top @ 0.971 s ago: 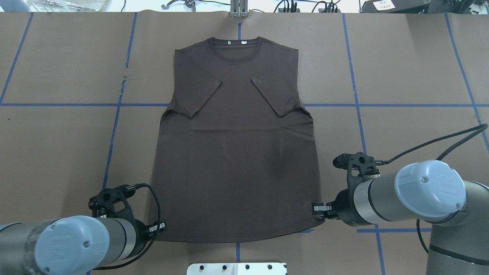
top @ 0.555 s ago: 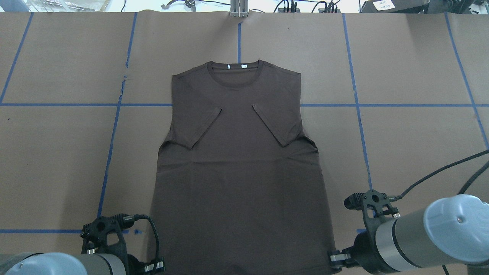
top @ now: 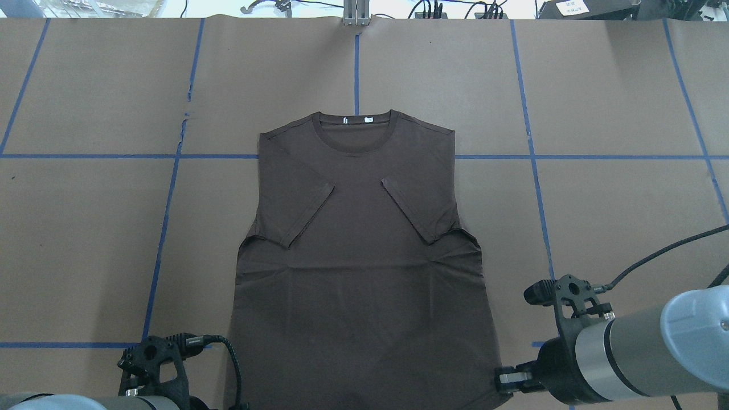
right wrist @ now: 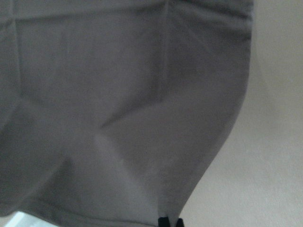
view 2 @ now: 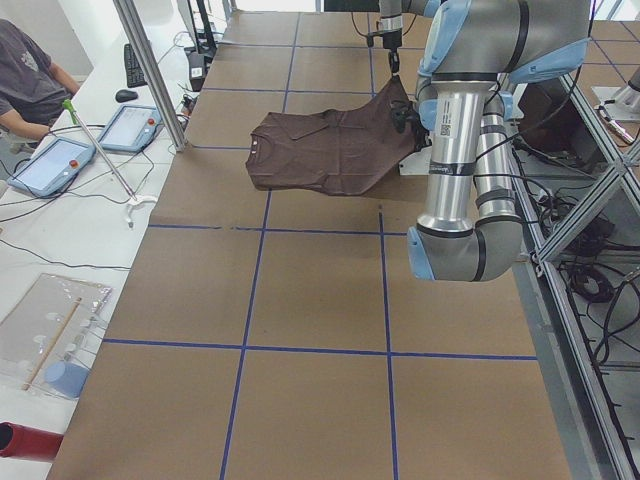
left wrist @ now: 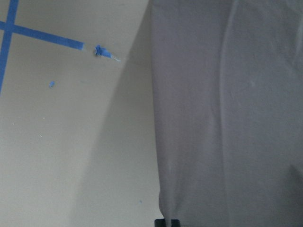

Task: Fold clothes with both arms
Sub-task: 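Grasp the hem corners with both grippers and lift them, then carry the hem with both grippers toward the collar, folding the shirt in half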

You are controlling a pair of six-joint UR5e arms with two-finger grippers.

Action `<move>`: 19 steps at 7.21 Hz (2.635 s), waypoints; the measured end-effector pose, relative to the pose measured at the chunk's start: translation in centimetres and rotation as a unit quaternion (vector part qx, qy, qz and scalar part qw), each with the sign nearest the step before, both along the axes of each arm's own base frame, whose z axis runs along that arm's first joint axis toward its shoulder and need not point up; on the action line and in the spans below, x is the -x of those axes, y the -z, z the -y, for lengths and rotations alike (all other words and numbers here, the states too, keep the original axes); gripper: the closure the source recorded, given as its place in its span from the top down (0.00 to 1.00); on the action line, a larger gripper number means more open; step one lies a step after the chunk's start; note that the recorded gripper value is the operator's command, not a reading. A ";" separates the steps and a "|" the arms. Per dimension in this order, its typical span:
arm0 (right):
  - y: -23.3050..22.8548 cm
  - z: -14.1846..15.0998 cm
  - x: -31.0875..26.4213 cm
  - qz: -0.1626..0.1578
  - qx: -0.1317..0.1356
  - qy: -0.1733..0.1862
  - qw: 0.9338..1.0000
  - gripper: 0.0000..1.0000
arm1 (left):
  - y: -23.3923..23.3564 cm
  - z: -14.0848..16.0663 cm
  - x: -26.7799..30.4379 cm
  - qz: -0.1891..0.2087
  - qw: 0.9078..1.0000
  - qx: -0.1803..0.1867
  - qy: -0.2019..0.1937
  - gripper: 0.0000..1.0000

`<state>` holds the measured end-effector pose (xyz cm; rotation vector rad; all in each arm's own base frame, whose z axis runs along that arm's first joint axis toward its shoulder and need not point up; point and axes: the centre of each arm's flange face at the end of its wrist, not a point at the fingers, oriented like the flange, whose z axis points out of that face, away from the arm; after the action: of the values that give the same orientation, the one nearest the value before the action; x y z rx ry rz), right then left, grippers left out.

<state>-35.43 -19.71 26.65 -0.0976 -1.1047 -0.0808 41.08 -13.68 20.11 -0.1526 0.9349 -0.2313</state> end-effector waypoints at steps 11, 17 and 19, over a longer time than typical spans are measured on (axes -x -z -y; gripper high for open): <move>-1.9 34.3 2.2 -0.060 -0.017 -0.189 0.980 0.00 | -8.8 35.9 -1.5 0.071 0.973 -0.174 0.136 0.00; -2.7 39.0 4.6 -0.086 -0.002 -0.193 0.977 0.00 | -10.4 40.6 -4.5 0.079 0.970 -0.185 0.139 0.00; -3.3 40.1 5.0 -0.095 0.001 -0.193 0.977 0.00 | -9.9 41.4 -4.9 0.081 0.969 -0.184 0.142 0.00</move>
<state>-40.48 -59.83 29.98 0.1064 -0.9161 0.2727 45.98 -55.11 30.04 0.3407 0.8203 -0.3239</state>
